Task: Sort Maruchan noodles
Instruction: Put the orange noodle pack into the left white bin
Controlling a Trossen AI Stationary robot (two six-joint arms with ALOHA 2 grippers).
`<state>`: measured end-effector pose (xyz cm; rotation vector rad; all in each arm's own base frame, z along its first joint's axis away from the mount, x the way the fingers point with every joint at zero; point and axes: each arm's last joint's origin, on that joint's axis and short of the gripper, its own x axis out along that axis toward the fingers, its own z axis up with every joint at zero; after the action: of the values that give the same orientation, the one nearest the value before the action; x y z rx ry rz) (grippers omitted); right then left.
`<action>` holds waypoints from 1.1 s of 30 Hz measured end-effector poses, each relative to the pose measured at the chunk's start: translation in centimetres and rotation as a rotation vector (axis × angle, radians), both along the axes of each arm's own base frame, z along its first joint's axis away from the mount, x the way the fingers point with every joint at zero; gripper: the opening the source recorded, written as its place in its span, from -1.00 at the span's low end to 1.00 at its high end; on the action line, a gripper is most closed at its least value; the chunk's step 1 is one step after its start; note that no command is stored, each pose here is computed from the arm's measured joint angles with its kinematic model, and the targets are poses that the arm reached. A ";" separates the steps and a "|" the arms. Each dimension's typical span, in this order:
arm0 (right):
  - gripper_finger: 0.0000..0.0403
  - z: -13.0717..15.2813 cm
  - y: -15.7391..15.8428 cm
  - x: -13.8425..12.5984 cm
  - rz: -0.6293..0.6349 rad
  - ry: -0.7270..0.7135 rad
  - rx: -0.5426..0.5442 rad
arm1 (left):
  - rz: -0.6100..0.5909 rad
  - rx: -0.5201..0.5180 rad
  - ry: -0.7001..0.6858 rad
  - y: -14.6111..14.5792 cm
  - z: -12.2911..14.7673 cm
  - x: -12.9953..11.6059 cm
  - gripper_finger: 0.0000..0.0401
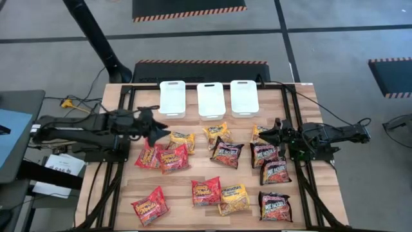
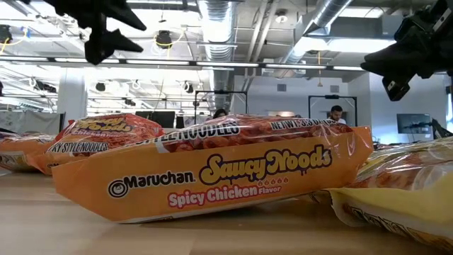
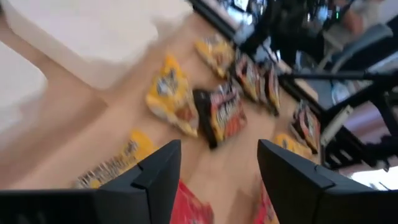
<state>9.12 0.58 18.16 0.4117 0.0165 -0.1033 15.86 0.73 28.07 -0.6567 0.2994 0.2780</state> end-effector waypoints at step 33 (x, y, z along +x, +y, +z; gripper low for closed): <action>-0.52 0.0 0.0 0.0 0.000 0.004 -0.001 | -0.198 -0.087 0.467 -0.5 -7.5 5.7 0.02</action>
<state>9.09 0.58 18.19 0.4106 0.0203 -0.1037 21.51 0.26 20.57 -0.6375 0.8226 0.2263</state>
